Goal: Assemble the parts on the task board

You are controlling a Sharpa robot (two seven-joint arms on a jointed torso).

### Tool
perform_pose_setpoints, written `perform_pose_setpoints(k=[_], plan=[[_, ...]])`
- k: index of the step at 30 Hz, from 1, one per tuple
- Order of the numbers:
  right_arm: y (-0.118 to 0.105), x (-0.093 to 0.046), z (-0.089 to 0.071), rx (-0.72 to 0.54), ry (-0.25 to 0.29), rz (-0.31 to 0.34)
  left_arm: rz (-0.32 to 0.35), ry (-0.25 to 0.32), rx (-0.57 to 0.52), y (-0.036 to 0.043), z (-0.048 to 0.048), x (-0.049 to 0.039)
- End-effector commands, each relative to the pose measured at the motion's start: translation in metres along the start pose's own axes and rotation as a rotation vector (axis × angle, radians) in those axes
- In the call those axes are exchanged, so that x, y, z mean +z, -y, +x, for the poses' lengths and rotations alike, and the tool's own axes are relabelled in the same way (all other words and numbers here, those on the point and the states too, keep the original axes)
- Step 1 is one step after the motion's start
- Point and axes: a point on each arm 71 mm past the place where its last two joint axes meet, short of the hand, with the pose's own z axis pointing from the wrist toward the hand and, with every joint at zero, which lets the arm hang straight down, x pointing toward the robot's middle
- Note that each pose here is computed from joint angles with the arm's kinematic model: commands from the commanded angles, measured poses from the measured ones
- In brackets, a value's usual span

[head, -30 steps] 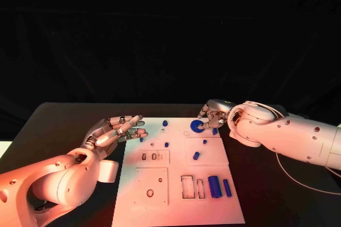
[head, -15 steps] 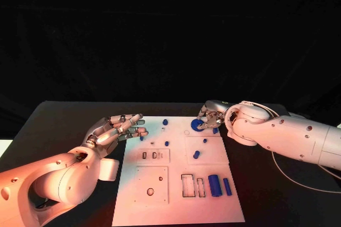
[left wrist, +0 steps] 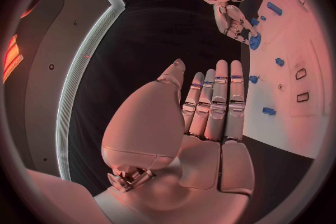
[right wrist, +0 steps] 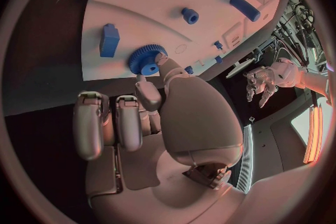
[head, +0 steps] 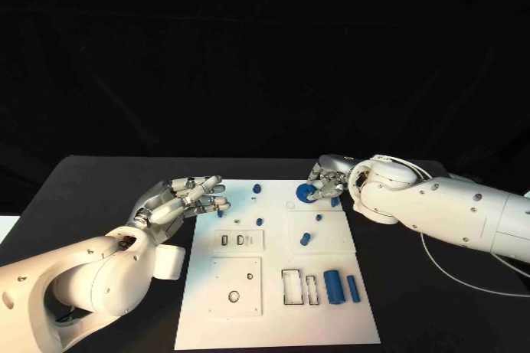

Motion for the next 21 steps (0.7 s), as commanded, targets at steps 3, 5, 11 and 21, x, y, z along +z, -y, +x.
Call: perform_pose_setpoints(k=[3,5,11,21], plan=[[0.0,0.0,0.007,-0.052,-0.026,0.013,0.005,-0.022,-0.012,0.0009,0.0025,0.0003],[0.0,0.0,0.008,-0.063,-0.019,0.01,0.005,-0.022,-0.012,0.0009,0.0024,0.0003],[-0.006,-0.001,0.009,-0.082,-0.002,-0.003,0.005,-0.023,-0.012,0.001,0.0025,0.0002],[-0.028,-0.008,0.002,-0.043,0.128,-0.063,0.005,-0.021,-0.011,0.001,0.0016,0.0001]])
